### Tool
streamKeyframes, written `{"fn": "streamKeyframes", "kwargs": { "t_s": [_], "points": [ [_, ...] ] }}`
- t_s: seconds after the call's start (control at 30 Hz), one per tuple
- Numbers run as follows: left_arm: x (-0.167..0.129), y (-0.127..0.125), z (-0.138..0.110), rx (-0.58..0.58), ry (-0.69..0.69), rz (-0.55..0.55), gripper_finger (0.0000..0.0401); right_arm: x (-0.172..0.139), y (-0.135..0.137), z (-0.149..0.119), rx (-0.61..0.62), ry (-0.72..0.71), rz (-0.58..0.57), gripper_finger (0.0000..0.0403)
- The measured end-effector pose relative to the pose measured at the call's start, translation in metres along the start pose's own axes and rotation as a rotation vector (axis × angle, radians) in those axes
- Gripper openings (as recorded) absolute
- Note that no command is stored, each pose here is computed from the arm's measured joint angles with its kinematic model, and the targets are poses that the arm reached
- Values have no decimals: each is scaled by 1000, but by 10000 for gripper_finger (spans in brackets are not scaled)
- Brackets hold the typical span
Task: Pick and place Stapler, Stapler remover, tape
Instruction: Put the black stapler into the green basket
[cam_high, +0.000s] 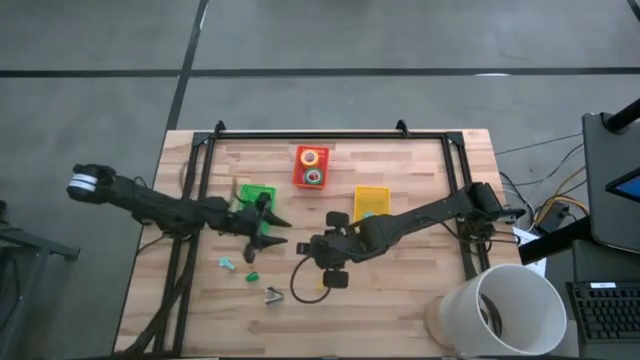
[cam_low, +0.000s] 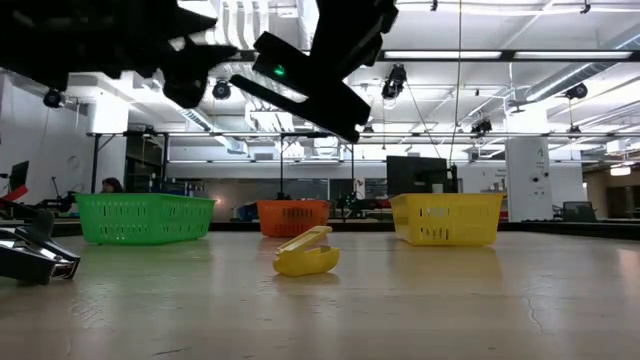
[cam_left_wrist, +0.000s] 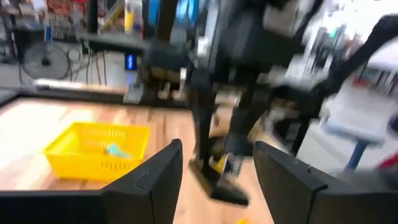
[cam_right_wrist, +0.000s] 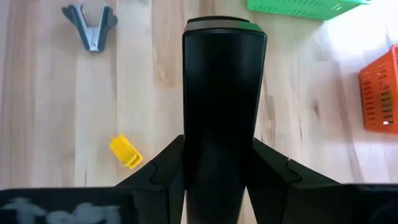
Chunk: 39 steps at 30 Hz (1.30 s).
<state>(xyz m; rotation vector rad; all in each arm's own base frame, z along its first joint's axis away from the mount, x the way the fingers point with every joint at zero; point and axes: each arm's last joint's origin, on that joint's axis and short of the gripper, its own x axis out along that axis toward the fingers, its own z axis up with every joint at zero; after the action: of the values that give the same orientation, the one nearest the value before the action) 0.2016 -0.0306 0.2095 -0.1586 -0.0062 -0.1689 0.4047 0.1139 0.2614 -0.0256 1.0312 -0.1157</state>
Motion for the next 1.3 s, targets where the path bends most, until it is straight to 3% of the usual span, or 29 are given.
{"fn": "streamKeyframes", "kwargs": {
  "t_s": [0.13,0.37,0.5,1.3],
  "points": [
    [21,-1,0,80,46,14,202,1,-2,1,12,-2,-4,124],
    [46,-6,13,83,60,-64,202,4,-8,-3,53,41,-18,127],
    [54,-5,8,75,126,-34,202,4,-8,-4,50,45,-13,123],
    [68,-4,3,71,171,-17,189,7,-18,5,67,-3,-8,124]
  ]
}}
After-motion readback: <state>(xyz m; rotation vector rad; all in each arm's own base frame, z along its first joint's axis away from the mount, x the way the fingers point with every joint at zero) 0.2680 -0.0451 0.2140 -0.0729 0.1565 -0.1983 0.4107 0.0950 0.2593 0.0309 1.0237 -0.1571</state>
